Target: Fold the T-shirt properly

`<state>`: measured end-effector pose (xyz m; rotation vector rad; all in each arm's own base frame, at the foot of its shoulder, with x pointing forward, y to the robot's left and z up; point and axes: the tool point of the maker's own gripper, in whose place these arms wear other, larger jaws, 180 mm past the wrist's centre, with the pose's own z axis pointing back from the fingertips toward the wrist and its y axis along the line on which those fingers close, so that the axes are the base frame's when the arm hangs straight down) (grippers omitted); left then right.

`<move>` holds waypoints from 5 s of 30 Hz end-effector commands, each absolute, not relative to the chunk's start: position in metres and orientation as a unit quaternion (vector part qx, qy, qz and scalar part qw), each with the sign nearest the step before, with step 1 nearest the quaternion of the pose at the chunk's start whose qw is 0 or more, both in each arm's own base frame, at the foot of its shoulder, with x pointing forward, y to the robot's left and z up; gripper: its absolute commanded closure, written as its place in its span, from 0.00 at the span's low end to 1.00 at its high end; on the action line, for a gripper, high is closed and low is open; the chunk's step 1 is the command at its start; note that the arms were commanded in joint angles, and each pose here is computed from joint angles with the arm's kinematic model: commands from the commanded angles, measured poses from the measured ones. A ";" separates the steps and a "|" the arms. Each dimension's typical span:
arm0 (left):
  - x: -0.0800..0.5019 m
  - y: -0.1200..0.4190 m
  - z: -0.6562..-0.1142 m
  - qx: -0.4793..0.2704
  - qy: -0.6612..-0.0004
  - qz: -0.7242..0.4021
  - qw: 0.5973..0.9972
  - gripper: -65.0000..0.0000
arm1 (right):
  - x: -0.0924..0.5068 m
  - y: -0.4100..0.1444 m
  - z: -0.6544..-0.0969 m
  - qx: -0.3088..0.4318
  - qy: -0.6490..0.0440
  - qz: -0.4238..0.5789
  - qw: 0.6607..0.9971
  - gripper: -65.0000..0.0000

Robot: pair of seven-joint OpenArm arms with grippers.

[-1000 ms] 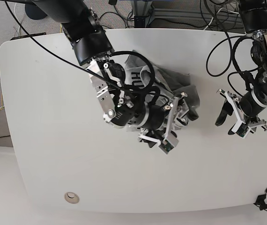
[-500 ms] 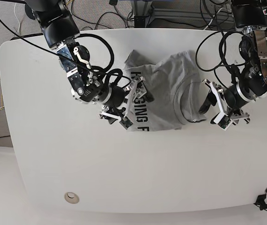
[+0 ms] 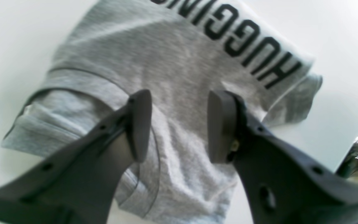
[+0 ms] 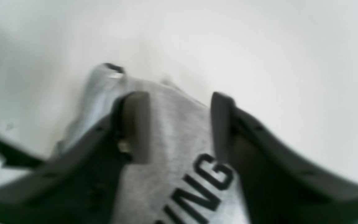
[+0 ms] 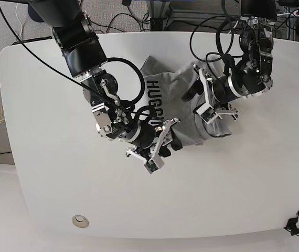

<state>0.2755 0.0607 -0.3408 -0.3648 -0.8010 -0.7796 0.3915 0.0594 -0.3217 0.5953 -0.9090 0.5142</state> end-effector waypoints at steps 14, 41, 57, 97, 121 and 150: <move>0.280 0.075 -0.419 -0.140 -0.295 -0.393 0.859 0.89 | 0.377 0.013 -0.402 0.217 -0.411 0.231 0.855 1.00; 0.288 0.099 -0.353 -0.077 -0.376 -0.411 0.827 0.89 | 0.381 0.046 -0.312 0.246 -0.476 0.239 0.810 1.00; 0.298 0.101 -0.412 -0.113 -0.307 -0.395 0.858 0.89 | 0.366 0.018 -0.408 0.208 -0.435 0.211 0.850 1.00; 0.184 0.176 -0.344 -0.104 -0.525 -0.135 0.834 0.98 | 0.185 -0.106 -0.361 0.094 -0.552 0.107 0.821 1.00; 0.006 0.184 -0.454 -0.137 -0.303 0.013 0.943 0.98 | -0.021 -0.161 -0.474 0.062 -0.290 0.071 0.952 1.00; -0.043 0.140 -0.644 -0.134 -0.008 0.048 0.990 0.97 | -0.042 -0.159 -0.629 0.068 -0.111 0.043 0.991 1.00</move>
